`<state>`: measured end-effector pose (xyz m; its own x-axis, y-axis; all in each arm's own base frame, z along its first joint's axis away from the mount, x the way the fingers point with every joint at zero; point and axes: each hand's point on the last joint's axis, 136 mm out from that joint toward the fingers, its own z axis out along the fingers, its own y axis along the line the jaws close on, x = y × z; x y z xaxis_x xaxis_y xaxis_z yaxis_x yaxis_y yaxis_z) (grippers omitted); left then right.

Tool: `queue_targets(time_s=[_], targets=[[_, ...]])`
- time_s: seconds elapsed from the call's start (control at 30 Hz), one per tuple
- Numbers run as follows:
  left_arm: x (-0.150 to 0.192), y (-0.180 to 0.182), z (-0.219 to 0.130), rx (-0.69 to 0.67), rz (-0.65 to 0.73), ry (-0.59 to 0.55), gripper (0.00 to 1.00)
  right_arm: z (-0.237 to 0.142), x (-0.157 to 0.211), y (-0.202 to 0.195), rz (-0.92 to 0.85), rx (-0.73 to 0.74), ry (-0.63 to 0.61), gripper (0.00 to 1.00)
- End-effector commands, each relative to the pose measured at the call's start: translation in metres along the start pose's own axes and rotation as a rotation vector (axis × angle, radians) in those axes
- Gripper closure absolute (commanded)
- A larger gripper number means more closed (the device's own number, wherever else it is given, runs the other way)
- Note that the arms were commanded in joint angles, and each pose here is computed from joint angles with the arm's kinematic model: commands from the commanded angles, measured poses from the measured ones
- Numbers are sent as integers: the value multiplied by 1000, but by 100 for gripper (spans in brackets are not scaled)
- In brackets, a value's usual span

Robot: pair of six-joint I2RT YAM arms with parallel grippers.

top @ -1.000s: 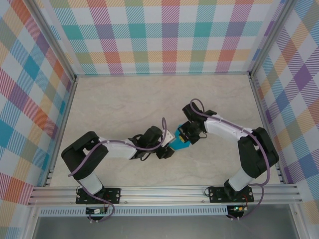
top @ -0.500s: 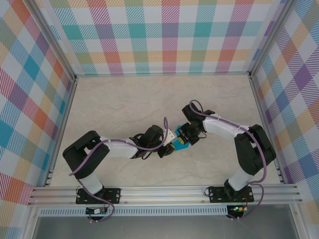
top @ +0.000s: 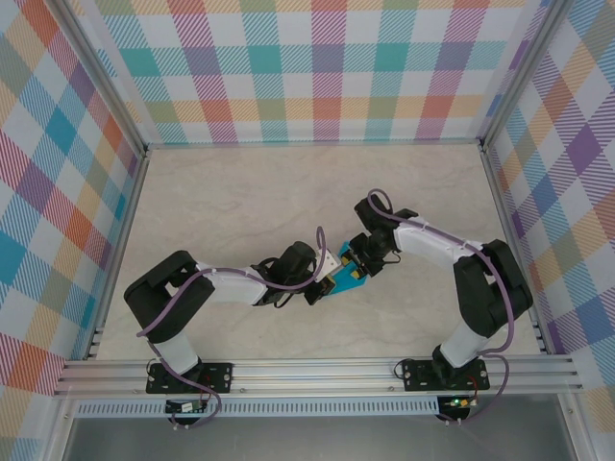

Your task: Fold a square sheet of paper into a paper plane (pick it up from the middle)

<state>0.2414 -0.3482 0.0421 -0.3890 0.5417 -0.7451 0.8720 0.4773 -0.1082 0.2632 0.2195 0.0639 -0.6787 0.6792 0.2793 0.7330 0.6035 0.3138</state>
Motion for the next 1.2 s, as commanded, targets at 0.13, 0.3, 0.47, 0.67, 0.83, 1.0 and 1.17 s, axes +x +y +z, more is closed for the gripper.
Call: queue_targets(time_s=[0.13, 0.3, 0.47, 0.67, 0.83, 1.0, 1.17], targets=[[-14, -13, 0, 76, -150, -22, 93, -32, -3, 19, -222, -151, -50, 43], [-17, -13, -2, 88, -319, -17, 93, -49, -8, 16, -367, -230, -142, 33], [-19, -11, -1, 87, -437, -34, 92, -52, -5, 8, -457, -264, -164, 31], [-14, -7, -1, 69, -503, -50, 91, -31, 0, -5, -484, -276, -108, 43], [-11, -7, -1, 68, -529, -52, 91, -16, 1, -4, -484, -268, -60, 57], [-8, -7, 0, 78, -556, -50, 90, -2, -3, 4, -493, -245, -35, 60], [-5, -8, 3, 105, -613, -27, 87, 6, -5, 12, -515, -257, -28, 60]])
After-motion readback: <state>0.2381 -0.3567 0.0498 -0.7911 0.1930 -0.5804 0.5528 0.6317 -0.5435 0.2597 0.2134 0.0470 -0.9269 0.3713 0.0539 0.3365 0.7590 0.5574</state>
